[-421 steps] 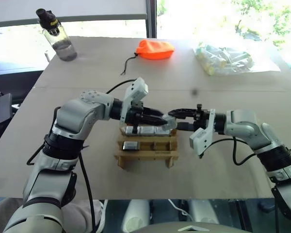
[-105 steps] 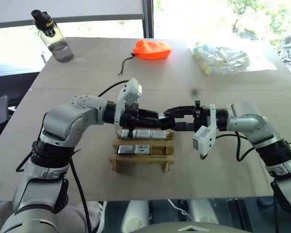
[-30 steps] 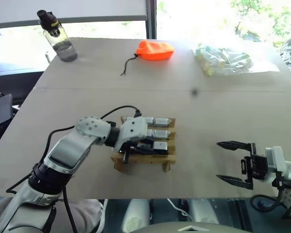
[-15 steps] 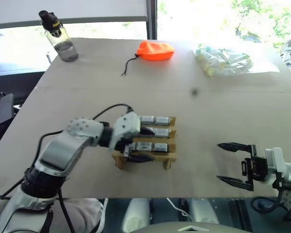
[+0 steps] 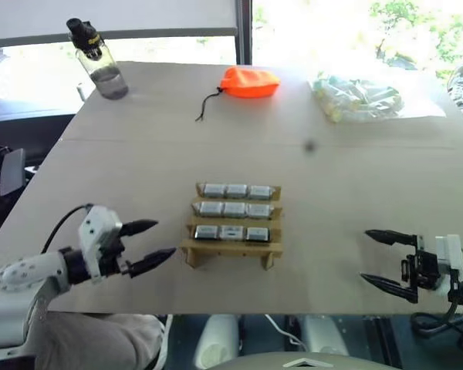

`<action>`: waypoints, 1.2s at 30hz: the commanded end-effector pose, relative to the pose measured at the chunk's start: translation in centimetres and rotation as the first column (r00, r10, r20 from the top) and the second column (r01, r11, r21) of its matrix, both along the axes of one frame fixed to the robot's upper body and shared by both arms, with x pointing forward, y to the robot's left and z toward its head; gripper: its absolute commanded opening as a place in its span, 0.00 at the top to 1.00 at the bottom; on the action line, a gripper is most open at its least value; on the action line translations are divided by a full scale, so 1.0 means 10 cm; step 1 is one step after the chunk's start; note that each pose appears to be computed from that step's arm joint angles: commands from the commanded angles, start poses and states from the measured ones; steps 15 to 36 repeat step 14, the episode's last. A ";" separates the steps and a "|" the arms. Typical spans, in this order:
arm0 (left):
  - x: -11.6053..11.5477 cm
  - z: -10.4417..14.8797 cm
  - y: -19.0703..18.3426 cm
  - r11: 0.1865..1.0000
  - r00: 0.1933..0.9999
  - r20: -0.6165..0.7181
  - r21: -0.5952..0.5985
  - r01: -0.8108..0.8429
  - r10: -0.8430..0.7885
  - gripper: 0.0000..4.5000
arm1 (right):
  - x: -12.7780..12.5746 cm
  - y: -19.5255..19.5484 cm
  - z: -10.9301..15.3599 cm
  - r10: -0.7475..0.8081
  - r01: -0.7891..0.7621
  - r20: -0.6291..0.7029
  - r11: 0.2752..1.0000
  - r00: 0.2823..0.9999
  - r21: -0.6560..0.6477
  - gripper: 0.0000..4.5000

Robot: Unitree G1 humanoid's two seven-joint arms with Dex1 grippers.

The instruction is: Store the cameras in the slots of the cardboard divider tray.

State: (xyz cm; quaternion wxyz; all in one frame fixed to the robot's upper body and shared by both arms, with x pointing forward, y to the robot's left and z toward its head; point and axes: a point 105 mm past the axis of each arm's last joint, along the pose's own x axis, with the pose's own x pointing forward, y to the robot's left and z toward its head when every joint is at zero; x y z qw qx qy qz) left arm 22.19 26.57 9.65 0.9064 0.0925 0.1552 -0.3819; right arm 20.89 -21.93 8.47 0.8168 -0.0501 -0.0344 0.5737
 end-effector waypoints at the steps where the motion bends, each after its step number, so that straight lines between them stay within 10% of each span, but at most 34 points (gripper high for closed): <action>1: -0.01 0.04 0.06 1.000 0.996 0.087 0.005 -0.010 0.009 0.00 | 0.06 -0.09 0.13 0.003 -0.003 0.051 1.000 0.999 -0.009 0.00; 36: 0.07 -0.03 0.10 0.999 0.979 0.201 -0.003 0.038 -0.037 0.00 | 0.28 -0.18 0.20 0.018 -0.015 0.049 0.998 0.999 -0.054 0.00</action>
